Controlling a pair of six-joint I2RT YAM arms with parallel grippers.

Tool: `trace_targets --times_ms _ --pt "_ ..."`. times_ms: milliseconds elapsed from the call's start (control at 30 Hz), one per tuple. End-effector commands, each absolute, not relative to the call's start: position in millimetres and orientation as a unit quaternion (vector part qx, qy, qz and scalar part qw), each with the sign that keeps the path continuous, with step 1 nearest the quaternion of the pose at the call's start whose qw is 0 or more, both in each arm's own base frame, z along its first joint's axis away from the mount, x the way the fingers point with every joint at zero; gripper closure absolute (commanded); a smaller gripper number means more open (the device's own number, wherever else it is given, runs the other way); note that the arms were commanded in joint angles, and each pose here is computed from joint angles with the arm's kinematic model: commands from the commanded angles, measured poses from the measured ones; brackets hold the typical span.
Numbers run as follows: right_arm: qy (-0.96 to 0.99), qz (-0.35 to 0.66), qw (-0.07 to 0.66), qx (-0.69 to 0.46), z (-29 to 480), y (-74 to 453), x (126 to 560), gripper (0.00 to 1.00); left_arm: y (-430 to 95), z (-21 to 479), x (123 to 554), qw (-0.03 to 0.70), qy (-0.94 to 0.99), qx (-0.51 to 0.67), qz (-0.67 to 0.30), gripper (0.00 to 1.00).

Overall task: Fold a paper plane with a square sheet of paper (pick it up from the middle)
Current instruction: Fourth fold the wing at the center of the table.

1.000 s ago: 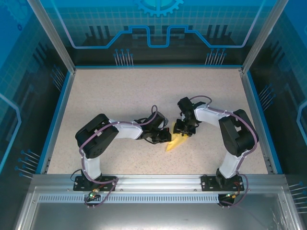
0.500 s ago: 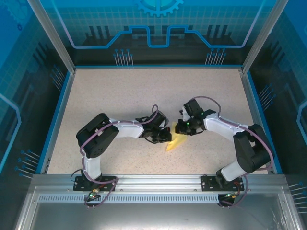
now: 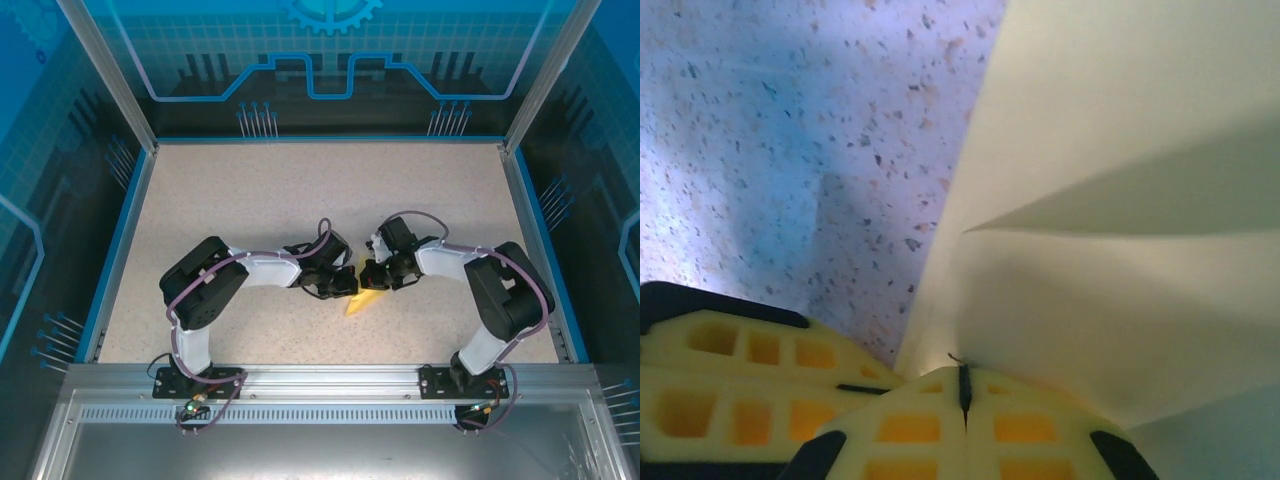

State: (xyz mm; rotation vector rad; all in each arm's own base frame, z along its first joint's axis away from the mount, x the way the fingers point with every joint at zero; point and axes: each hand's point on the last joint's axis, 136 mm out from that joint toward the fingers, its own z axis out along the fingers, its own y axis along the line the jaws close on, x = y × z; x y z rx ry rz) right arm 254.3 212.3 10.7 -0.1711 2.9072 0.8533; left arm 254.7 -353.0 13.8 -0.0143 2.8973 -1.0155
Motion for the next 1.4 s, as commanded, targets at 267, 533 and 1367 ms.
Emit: trace_targets --times_ms 267,533,1367 --pt "0.936 0.324 0.125 -0.049 -2 194 264 0.99 -294 -55 200 -0.054 0.981 -0.010 -0.183 1.00" --pt "0.943 0.283 0.174 0.036 11 154 291 0.99 -288 -61 195 -0.059 0.984 -0.009 -0.171 1.00" --pt "0.926 0.344 0.150 -0.041 21 197 283 0.99 -297 -58 199 -0.059 0.984 -0.002 -0.166 1.00"
